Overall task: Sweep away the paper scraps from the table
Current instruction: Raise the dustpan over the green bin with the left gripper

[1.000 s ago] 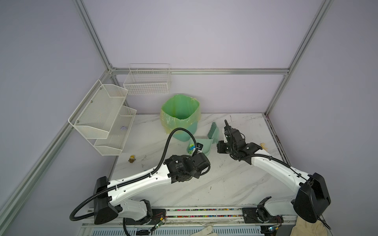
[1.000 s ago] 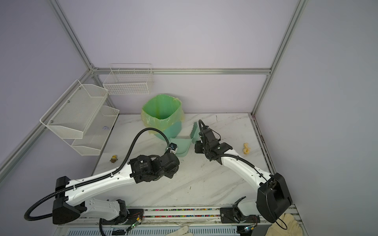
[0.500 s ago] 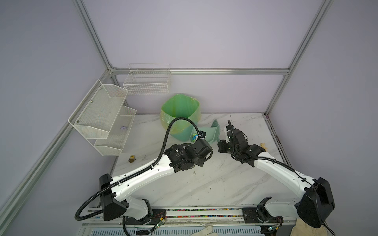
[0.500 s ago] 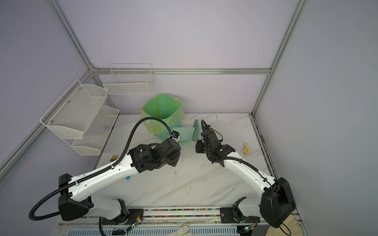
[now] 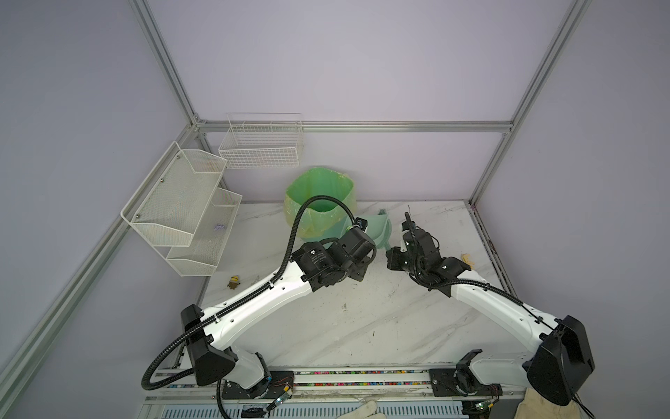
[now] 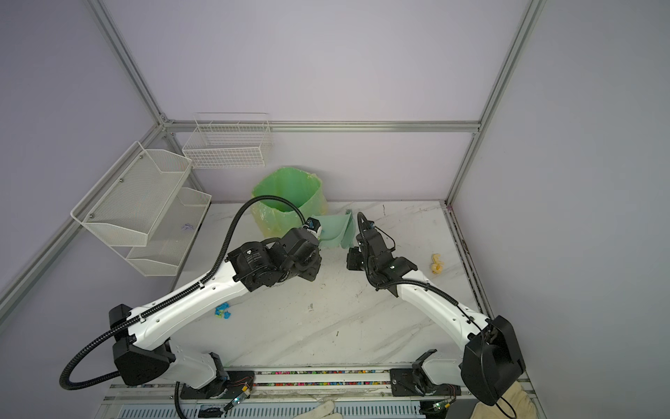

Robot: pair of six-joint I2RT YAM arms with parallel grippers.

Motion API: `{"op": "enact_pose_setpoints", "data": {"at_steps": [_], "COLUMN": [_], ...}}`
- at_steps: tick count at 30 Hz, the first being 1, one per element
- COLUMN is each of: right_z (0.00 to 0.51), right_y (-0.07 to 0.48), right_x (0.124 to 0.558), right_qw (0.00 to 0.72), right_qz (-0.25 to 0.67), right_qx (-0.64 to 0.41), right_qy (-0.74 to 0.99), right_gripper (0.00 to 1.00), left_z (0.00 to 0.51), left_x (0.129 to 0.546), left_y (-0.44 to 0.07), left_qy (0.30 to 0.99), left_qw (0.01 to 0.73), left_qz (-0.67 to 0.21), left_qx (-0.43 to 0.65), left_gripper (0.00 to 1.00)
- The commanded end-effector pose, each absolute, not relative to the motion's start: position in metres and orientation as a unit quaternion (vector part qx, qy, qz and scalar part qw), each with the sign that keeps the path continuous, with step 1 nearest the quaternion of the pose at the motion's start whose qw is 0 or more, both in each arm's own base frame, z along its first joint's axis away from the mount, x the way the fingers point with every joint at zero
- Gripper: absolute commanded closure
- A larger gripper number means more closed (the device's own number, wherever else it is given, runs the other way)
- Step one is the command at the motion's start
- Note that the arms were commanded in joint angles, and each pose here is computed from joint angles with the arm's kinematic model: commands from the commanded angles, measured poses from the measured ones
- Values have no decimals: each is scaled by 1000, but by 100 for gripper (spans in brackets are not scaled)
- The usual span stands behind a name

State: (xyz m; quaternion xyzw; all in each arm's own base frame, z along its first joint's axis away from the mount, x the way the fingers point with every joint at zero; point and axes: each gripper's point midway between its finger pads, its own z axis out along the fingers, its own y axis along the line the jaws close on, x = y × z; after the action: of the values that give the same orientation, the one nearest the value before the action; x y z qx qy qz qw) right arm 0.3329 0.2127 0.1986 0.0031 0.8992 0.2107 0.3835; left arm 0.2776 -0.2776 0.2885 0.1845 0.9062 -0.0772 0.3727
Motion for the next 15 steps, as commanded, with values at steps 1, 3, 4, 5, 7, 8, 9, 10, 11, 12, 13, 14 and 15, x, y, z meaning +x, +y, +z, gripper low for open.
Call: {"op": "enact_pose_setpoints", "data": {"at_steps": [1, 3, 4, 5, 7, 8, 9, 10, 11, 12, 13, 14, 15], "right_z": [214, 215, 216, 215, 215, 215, 215, 214, 215, 215, 215, 216, 215], "right_y": [208, 209, 209, 209, 210, 210, 210, 210, 211, 211, 212, 212, 212], "right_x": [337, 337, 337, 338, 338, 338, 337, 337, 337, 337, 337, 337, 337], "right_qw": [414, 415, 416, 416, 415, 416, 415, 415, 416, 416, 416, 416, 416], "right_qz": [216, 217, 217, 217, 217, 217, 218, 219, 222, 224, 225, 226, 226], "right_qx": [9, 8, 7, 6, 4, 4, 4, 3, 2, 2, 2, 1, 1], "right_qy": [884, 883, 883, 883, 883, 883, 883, 883, 882, 881, 881, 881, 881], "right_gripper": [100, 100, 100, 100, 100, 100, 100, 100, 100, 100, 100, 100, 100], "left_z": [338, 345, 348, 354, 363, 369, 376, 382, 389, 394, 399, 404, 408], "left_x": [288, 292, 294, 296, 301, 304, 308, 311, 316, 320, 323, 325, 329], "left_y": [-285, -286, -286, -286, -285, -282, -278, -274, -269, -264, -261, -257, -253], "left_qy": [883, 881, 879, 876, 872, 870, 868, 865, 863, 862, 860, 859, 857], "left_qw": [415, 419, 421, 426, 433, 438, 446, 452, 457, 462, 466, 469, 472], "left_qz": [-122, -127, -130, -133, -135, -131, -128, -128, -128, -131, -135, -140, -143], "left_qx": [180, 181, 181, 181, 185, 184, 180, 177, 171, 165, 159, 155, 150], "left_gripper": [100, 100, 100, 100, 100, 100, 100, 100, 100, 100, 100, 100, 100]}}
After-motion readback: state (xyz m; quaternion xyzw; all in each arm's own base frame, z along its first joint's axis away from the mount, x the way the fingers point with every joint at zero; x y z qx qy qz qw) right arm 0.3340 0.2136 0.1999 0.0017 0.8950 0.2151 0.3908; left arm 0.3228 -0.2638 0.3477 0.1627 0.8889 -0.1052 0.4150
